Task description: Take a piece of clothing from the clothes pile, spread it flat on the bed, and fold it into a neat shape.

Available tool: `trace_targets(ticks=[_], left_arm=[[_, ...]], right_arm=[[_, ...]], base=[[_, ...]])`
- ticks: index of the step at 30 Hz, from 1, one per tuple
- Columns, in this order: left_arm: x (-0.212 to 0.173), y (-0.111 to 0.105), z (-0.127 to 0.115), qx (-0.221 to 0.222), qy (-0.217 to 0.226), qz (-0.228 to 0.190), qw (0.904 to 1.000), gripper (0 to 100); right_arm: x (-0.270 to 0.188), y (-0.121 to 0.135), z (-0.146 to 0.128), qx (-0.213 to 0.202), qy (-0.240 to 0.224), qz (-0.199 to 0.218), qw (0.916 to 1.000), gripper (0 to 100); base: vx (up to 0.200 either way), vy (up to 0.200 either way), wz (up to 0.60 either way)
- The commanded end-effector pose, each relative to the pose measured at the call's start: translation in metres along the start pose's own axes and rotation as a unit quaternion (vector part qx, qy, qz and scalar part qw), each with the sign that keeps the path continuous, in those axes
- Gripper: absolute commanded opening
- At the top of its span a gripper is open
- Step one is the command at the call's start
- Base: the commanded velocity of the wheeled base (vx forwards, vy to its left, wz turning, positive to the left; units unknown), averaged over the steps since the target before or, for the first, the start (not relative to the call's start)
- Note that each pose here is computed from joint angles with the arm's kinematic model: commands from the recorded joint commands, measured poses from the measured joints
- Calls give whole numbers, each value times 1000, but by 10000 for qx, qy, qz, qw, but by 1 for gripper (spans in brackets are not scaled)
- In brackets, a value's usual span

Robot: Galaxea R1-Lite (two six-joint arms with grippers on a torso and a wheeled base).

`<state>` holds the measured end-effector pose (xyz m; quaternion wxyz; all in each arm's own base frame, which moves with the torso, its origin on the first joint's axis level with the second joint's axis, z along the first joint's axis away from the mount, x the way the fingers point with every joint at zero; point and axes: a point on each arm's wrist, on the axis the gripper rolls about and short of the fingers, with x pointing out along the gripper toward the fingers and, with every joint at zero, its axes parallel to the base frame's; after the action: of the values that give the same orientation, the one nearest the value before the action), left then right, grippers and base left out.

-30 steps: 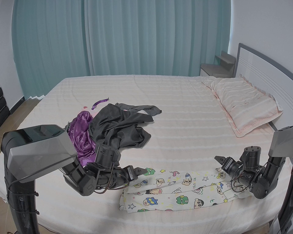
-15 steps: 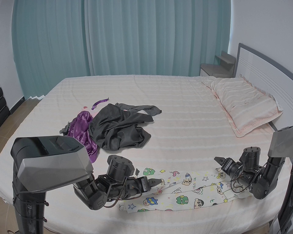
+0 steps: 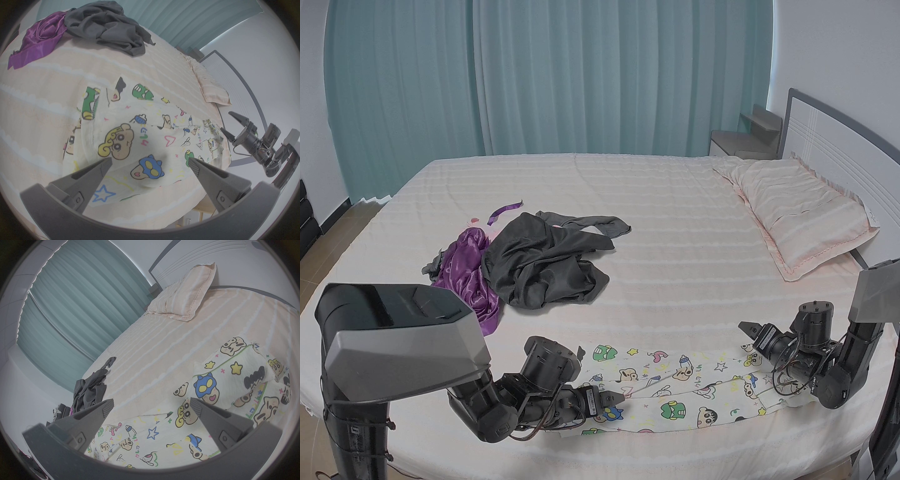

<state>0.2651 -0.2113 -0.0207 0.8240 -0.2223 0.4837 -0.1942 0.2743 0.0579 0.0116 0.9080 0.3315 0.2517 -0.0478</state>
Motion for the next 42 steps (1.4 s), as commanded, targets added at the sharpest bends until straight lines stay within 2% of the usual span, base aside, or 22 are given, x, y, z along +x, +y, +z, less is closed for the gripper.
trace_targets(ticks=[1,9,15,20,23,42], left_arm=[[-11,-7,14,-52,-272,-156,9995,100],[-25,-3,51,-256,-870,-289,9955,100],[1,15,63,-377,-917,-100,9950,100],[15,20,60,-225,-818,-14,9964,100],[23,19,51,39,-700,58,9975,100],[22,17,32,270,-490,275,9981,100]], right_arm=[[0,0,0,2,-7,-6,10000,100],[0,0,0,2,-7,-6,10000,100],[0,0,0,3,-13,-1,10000,100],[1,0,0,3,-13,-1,10000,100],[1,0,0,5,-12,-11,10000,100],[3,-1,-1,-2,14,-39,10000,100]], base=[[0,0,0],[0,0,0],[0,0,0],[0,0,0],[0,0,0],[0,0,0]])
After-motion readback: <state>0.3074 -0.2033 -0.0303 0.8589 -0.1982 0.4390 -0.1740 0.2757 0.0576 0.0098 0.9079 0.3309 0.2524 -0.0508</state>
